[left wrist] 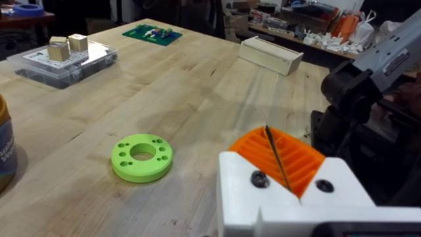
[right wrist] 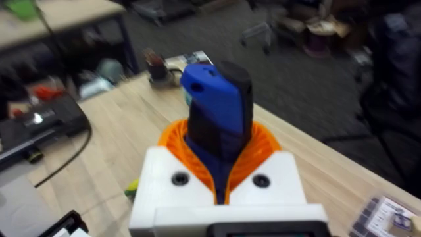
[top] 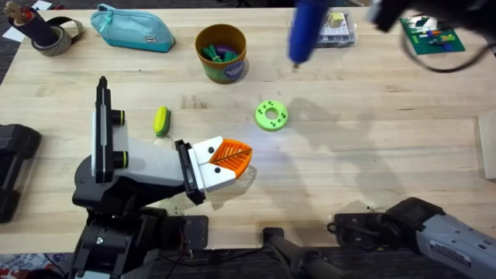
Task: Pick up the gripper from the table and insert it into the empty holder that is missing its gripper. Then pick up a screw, insert it into the mounting hole, and use the screwdriver to tighten it. Finally, clean up the table by picking up the vegetable and placing it into the bucket.
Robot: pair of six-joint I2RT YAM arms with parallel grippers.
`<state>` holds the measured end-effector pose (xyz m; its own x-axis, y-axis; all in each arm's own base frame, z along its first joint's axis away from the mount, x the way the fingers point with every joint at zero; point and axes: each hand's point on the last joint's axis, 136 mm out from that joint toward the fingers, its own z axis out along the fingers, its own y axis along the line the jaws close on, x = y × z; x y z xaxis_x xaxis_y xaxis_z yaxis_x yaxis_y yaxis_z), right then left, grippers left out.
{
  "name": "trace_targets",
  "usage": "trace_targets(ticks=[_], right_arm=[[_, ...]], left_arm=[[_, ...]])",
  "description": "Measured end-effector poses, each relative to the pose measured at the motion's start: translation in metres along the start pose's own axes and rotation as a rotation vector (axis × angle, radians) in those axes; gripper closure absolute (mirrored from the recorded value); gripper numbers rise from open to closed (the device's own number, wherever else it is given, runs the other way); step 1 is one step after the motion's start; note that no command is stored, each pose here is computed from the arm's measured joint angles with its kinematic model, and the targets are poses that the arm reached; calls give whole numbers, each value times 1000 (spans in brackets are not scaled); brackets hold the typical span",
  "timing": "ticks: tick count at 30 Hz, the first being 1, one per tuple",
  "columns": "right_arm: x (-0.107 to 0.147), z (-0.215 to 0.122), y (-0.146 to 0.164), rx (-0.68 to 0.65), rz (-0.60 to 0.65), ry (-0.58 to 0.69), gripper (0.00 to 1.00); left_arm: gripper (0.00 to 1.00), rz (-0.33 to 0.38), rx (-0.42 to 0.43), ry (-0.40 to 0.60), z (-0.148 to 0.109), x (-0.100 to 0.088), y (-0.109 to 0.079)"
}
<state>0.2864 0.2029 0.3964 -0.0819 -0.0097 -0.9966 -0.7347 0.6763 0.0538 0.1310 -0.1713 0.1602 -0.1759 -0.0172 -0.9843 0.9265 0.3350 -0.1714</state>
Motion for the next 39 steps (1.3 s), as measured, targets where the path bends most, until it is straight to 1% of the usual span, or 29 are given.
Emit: trace_targets(ticks=[3, 6, 9, 14, 19, 21, 25, 29, 34, 39], right_arm=[[18, 8, 5, -28, 22, 38, 957], [22, 17, 9, -50, 20, 22, 958], [13, 27, 29, -140, 5, -26, 959], [-7, 35, 68, -367, -21, -132, 957], [-23, 36, 92, -560, -21, -229, 958], [-22, 36, 99, -624, -3, -231, 959], [-19, 40, 110, -748, 33, -191, 957], [-30, 45, 121, -856, 35, -168, 958], [-48, 42, 141, -960, 2, -178, 959], [-61, 30, 169, -1080, -63, -217, 958]], left_arm=[[986, -3, 0, 1, 0, 0, 0], [986, -4, -1, 2, 0, 1, 0], [986, -4, -1, 2, 0, 1, 0], [986, -4, -1, 2, 0, 1, 0], [986, -4, -1, 2, 0, 1, 0], [986, -4, -1, 2, 0, 1, 0], [986, -4, -1, 2, 0, 1, 0], [986, -4, -1, 2, 0, 1, 0], [986, -4, -1, 2, 0, 0, 0], [986, -4, -1, 2, 0, 1, 0]])
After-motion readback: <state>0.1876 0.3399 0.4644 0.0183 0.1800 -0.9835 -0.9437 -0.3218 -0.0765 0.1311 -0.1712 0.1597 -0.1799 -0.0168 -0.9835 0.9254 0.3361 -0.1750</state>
